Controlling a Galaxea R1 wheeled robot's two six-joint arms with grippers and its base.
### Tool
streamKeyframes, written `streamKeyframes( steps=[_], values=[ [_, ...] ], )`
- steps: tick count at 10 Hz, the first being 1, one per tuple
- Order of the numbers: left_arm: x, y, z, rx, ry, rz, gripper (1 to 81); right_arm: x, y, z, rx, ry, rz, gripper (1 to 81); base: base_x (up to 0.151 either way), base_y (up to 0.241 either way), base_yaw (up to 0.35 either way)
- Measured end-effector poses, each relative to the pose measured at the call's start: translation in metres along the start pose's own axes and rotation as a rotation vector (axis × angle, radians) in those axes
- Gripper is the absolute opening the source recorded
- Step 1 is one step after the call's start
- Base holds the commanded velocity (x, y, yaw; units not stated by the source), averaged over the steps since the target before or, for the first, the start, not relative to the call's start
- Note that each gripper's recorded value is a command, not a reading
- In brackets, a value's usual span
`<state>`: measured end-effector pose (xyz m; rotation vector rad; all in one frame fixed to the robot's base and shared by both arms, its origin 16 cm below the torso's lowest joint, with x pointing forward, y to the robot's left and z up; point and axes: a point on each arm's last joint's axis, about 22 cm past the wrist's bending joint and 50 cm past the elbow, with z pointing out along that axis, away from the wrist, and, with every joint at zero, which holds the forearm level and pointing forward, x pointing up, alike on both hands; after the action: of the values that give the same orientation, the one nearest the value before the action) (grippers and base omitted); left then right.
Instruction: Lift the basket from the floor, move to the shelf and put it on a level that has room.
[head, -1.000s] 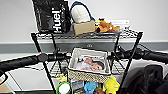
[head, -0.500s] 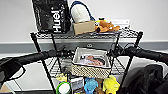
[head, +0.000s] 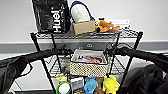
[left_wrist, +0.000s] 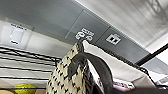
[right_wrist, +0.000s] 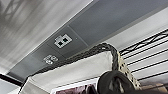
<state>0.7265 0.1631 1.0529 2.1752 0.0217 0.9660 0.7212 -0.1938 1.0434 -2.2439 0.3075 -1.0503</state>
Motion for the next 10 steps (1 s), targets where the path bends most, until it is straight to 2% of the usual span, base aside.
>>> streamKeyframes(
  steps=[3, 4, 5, 7, 10],
  values=[
    [0.004, -0.017, -0.002, 0.028, 0.012, -0.015, 1.0, -0.001, -0.01, 0.018, 0.023, 0.028, 0.001, 1.0, 0.0, 0.0, 0.0],
    [0.006, -0.02, -0.005, 0.032, 0.016, -0.016, 1.0, -0.001, -0.009, 0.018, 0.026, 0.031, 0.002, 81.1, 0.0, 0.0, 0.0],
    [0.006, -0.021, -0.007, 0.034, 0.019, -0.001, 81.1, 0.0, -0.014, 0.015, 0.048, 0.037, -0.026, 81.1, 0.0, 0.0, 0.0],
    [0.027, -0.017, -0.018, 0.027, 0.061, 0.001, 81.1, -0.011, -0.018, 0.011, 0.067, 0.016, -0.04, 81.1, 0.0, 0.0, 0.0],
    [0.016, -0.008, -0.019, 0.003, 0.037, 0.01, 81.1, -0.027, 0.015, -0.002, 0.028, -0.021, -0.025, 81.1, 0.0, 0.0, 0.0]
  ],
)
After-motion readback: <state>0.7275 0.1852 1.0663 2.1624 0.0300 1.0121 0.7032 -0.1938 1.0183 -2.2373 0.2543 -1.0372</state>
